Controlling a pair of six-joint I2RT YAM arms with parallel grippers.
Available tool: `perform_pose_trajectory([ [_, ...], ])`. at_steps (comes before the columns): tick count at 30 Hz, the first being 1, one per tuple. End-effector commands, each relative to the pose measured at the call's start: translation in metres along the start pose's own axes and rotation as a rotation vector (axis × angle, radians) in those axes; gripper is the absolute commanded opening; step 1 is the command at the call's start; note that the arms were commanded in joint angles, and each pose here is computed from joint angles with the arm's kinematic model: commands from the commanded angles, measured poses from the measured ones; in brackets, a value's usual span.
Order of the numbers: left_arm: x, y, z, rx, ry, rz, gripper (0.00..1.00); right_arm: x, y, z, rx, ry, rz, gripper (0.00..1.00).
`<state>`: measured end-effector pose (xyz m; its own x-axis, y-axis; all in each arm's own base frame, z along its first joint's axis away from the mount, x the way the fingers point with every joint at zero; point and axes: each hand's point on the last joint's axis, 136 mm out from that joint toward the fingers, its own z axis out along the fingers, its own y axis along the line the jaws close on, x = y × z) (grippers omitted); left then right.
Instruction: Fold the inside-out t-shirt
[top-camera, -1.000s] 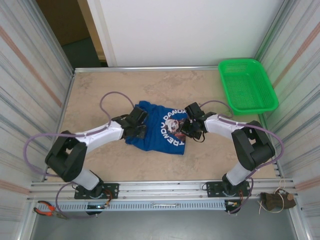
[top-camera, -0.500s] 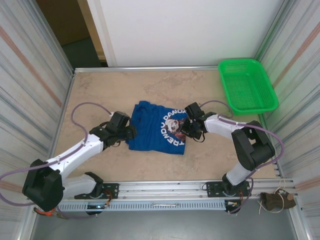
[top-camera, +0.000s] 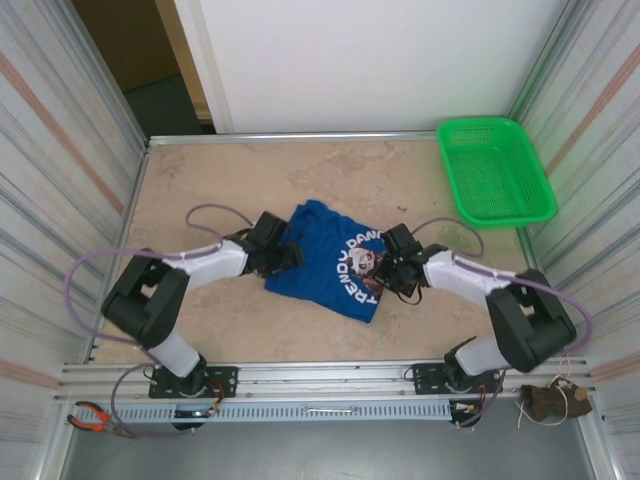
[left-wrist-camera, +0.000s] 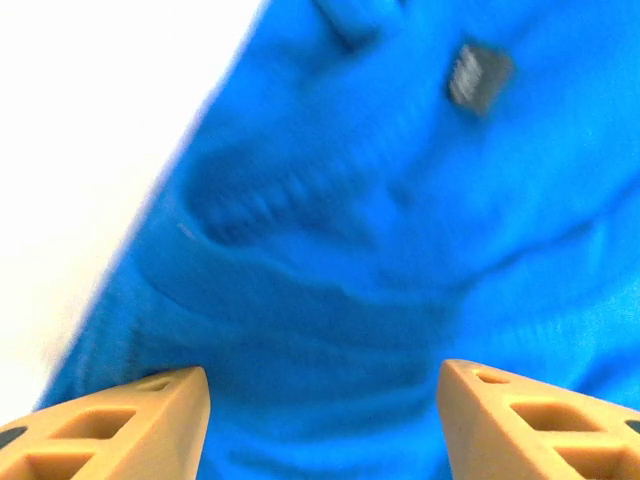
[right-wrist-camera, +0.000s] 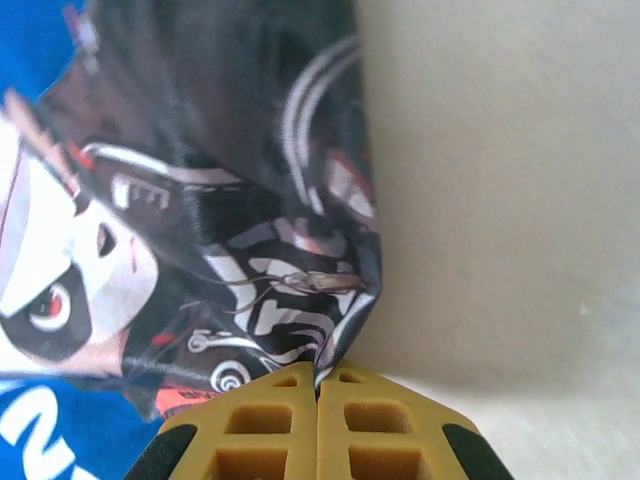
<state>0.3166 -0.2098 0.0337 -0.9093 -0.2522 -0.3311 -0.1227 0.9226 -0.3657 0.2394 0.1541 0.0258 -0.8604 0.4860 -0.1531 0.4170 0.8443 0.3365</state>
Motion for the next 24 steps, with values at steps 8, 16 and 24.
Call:
perform_pose_trajectory([
  [8, -0.117, -0.062, 0.058, 0.041, 0.003, 0.404, 0.63, 0.068, -0.030, -0.042, -0.027, -0.062, 0.062, 0.30],
  [16, -0.158, -0.119, -0.037, 0.266, -0.120, 0.379, 0.66, -0.009, 0.001, -0.086, -0.231, -0.140, 0.020, 0.25],
  [24, -0.021, -0.108, -0.054, 0.405, 0.011, 0.204, 0.68, -0.030, 0.055, -0.063, -0.373, -0.035, -0.108, 0.14],
])
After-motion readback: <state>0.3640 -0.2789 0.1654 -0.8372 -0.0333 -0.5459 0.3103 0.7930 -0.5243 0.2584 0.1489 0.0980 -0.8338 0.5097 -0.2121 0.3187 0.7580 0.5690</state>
